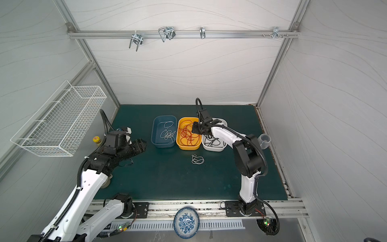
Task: Untangle and sort cables by color
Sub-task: Place the cable in the container.
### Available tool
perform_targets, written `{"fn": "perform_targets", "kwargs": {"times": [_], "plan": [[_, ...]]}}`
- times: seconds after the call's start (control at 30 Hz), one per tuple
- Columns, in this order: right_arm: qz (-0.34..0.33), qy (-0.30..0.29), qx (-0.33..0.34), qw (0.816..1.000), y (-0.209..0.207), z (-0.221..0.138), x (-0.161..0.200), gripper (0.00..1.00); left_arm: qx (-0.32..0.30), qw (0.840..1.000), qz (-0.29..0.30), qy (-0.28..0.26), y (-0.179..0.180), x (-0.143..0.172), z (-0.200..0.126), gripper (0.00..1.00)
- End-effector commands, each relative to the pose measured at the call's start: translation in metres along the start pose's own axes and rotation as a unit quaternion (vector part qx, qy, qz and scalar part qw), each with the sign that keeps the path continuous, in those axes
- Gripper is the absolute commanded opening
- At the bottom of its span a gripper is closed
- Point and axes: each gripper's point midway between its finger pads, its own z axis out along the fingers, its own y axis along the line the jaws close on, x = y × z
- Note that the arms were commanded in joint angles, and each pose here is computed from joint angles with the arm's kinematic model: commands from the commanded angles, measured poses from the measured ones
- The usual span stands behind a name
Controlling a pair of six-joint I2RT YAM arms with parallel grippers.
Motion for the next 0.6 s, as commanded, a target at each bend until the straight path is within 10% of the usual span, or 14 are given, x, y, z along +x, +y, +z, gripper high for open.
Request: {"fn": "perform_targets", "kwargs": {"times": [0.0,0.57], "plan": [[0.008,0.011,0.011,1.000,-0.009,0.013,0.009,0.00,0.008,1.000,-0.001,-0.017,-0.004,-0.010,-0.001,0.67],[0.010,0.007,0.044,0.999,-0.019,-0.001,0.017,0.06,0.009,1.000,-0.002,-0.015,-0.004,-0.010,0.000,0.67]]}}
